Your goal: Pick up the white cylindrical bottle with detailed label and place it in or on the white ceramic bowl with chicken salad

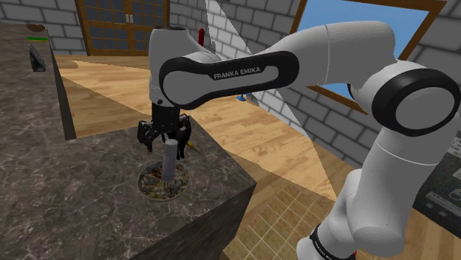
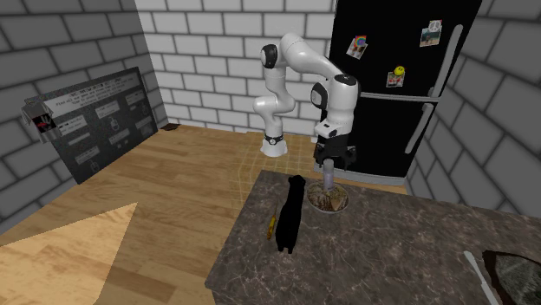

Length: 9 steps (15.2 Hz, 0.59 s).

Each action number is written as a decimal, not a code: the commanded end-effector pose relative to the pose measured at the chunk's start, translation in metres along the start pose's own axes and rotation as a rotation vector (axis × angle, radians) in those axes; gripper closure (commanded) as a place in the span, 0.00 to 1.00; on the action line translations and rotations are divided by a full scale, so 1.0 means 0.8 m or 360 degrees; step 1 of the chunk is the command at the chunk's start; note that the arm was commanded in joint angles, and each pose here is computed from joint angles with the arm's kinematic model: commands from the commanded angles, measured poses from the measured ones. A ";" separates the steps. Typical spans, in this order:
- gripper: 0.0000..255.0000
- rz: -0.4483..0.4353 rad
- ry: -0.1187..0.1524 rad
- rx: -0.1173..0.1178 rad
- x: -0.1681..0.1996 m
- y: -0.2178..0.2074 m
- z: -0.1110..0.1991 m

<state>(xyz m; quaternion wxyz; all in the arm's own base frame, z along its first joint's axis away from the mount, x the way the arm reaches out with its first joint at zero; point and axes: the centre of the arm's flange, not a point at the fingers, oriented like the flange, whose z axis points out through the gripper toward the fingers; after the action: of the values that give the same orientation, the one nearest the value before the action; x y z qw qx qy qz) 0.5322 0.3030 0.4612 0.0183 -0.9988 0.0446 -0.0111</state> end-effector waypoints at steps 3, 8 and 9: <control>0.00 0.0000 -0.0001 -0.0001 -0.001 0.000 -0.042; 0.00 0.0000 -0.0001 -0.0001 -0.001 0.000 -0.042; 0.00 0.0000 -0.0001 -0.0001 -0.001 0.000 -0.042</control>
<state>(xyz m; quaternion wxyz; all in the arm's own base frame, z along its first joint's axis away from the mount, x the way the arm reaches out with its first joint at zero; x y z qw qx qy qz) 0.5303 0.3020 0.4949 0.0181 -0.9988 0.0445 -0.0108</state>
